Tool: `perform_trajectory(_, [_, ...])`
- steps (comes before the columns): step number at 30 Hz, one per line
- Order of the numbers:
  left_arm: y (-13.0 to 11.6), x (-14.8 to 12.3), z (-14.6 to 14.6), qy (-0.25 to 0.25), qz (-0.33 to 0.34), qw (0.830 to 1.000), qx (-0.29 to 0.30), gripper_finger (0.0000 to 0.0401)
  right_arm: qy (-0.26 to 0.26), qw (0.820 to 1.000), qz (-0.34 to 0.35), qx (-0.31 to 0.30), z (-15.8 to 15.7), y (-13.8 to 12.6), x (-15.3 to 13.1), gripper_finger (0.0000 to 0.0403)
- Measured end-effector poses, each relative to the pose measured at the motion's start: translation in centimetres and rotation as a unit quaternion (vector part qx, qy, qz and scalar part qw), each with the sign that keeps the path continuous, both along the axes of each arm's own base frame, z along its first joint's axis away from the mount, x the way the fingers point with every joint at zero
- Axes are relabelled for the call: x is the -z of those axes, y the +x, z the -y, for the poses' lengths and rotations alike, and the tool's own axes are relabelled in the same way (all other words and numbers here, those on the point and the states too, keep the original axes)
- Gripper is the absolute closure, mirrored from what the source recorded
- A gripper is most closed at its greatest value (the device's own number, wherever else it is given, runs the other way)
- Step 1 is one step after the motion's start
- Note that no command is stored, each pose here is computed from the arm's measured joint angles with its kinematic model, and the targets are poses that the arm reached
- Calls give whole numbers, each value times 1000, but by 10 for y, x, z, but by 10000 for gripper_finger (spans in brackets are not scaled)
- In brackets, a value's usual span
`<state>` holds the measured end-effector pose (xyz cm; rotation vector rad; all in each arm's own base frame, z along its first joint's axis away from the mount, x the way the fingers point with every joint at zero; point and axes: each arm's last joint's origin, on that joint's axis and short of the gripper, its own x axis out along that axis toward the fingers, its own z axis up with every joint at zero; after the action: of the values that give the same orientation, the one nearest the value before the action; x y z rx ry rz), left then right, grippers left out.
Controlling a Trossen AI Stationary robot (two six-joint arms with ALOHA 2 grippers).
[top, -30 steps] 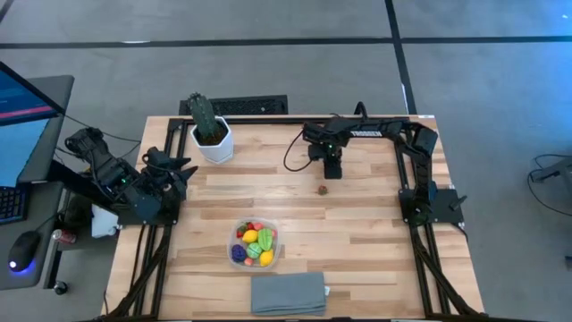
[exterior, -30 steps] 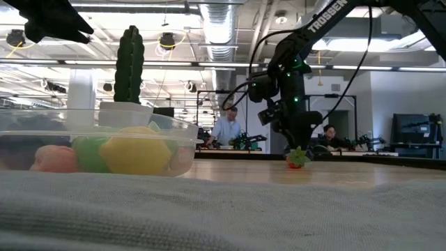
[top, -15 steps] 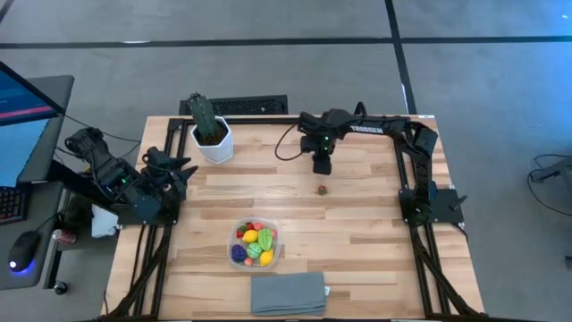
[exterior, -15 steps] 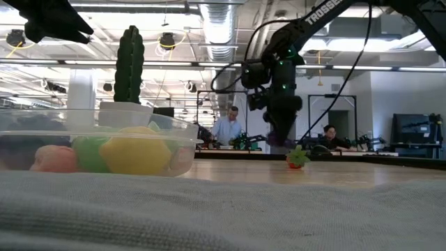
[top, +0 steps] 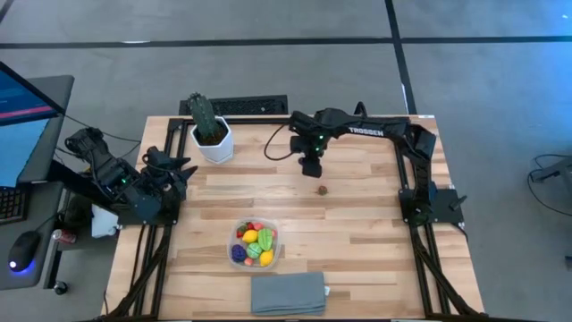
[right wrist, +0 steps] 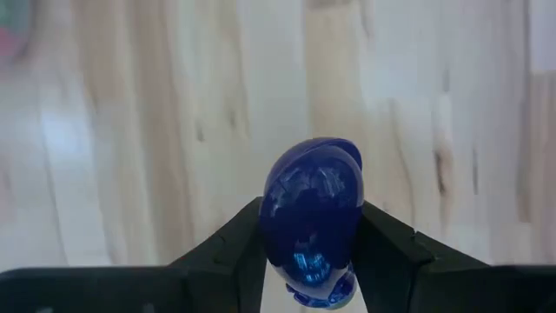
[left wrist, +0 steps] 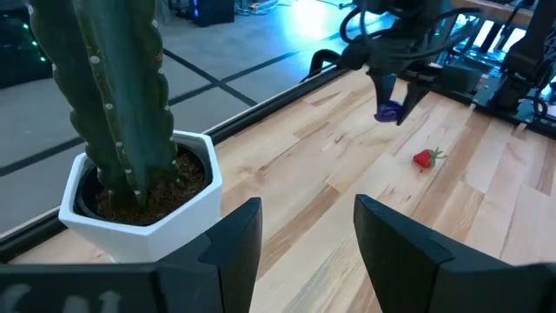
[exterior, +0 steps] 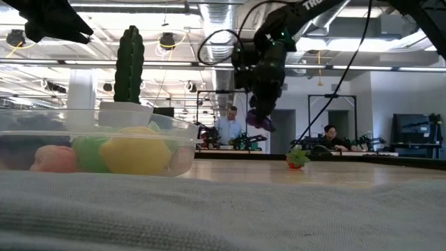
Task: Pick and placing Produce into tupperware
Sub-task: Put the eggplant into the transparent bin
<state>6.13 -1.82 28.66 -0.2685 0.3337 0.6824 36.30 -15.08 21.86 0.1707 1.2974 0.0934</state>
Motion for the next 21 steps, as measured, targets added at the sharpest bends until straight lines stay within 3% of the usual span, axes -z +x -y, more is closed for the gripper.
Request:
perform_trajectory(13, [0,0,0,9,-8,1000,6,227,17,999,33,-21,-47,25,-21,240])
perform_trajectory(21, [0,1,1,-11,-25,999,18,227,24,997,64,-27,-85,42,-34,237])
